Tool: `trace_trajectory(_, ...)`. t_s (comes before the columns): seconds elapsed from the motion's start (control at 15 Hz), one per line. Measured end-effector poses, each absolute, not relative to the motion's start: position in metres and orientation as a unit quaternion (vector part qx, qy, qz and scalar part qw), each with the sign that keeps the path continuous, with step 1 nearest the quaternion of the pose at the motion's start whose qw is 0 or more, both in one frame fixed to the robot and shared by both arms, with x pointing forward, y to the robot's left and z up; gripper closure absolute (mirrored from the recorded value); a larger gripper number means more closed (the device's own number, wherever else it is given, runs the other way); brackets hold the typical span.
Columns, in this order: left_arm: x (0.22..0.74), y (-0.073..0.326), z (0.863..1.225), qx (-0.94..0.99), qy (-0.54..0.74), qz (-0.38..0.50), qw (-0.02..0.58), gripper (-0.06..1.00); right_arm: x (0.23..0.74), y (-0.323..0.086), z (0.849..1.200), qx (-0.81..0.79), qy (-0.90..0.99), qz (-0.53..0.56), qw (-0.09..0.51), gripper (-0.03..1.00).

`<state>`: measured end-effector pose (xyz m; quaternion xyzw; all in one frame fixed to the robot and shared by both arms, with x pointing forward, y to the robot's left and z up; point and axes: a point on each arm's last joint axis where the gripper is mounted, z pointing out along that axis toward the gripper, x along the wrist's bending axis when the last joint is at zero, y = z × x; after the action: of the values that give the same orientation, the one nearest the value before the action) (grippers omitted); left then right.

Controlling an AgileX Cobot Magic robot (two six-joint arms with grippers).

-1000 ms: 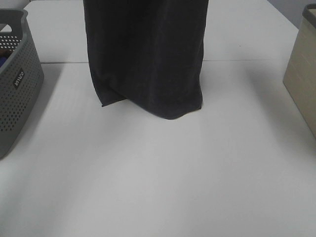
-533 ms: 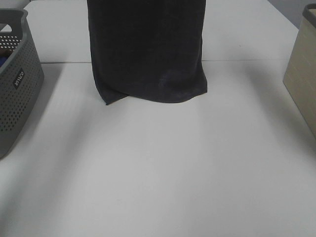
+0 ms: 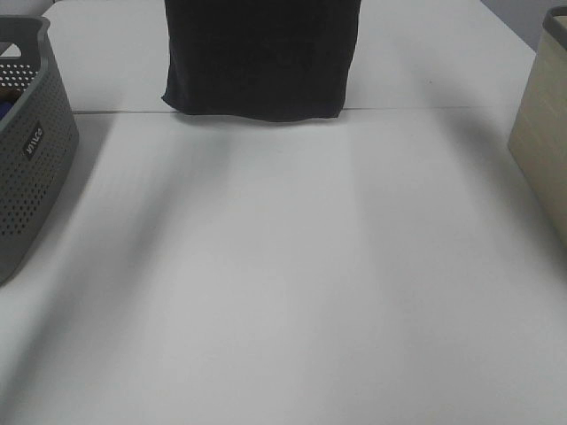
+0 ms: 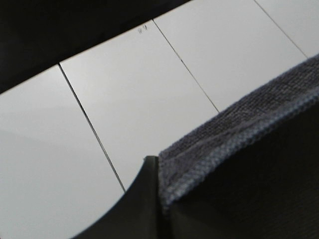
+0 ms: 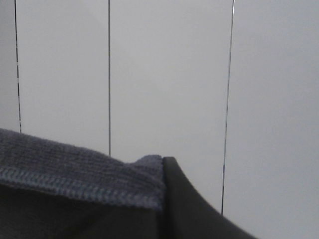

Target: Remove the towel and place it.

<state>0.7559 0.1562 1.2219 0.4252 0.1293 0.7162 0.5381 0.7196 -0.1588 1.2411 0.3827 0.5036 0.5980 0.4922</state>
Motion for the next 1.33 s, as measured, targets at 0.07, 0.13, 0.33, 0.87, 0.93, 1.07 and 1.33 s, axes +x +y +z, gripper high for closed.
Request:
trace_trajectory(0.07, 0.762, 0.153, 1.212, 0.45, 0.146, 0.706, 0.528, 0.94, 0.722, -0.16, 1.237, 0.391, 0.507, 0.593, 0.488, 0.96)
trace_trajectory(0.13, 0.767, 0.151, 1.202, 0.479, 0.165, 0.693, 0.514, 0.94, 0.724, -0.16, 1.232, 0.404, 0.513, 0.585, 0.481, 0.96)
trace_trajectory(0.33, 0.775, 0.144, 1.181, 0.551, 0.217, 0.65, 0.476, 0.94, 0.727, -0.162, 1.22, 0.451, 0.532, 0.56, 0.447, 0.96)
trace_trajectory(0.87, 0.737, 0.138, 1.158, 0.771, 0.368, 0.386, 0.347, 0.94, 0.683, -0.166, 1.212, 0.52, 0.687, 0.41, 0.3, 0.96)
trace_trajectory(0.93, 0.727, 0.14, 1.163, 0.783, 0.383, 0.355, 0.337, 0.94, 0.673, -0.168, 1.216, 0.522, 0.7, 0.394, 0.287, 0.96)
trace_trajectory(1.07, 0.712, 0.144, 1.174, 0.783, 0.42, 0.315, 0.334, 0.94, 0.659, -0.168, 1.219, 0.52, 0.725, 0.373, 0.253, 0.96)
trace_trajectory(1.33, 0.696, 0.144, 1.185, 0.757, 0.483, 0.253, 0.36, 0.94, 0.643, -0.17, 1.212, 0.52, 0.77, 0.315, 0.197, 0.96)
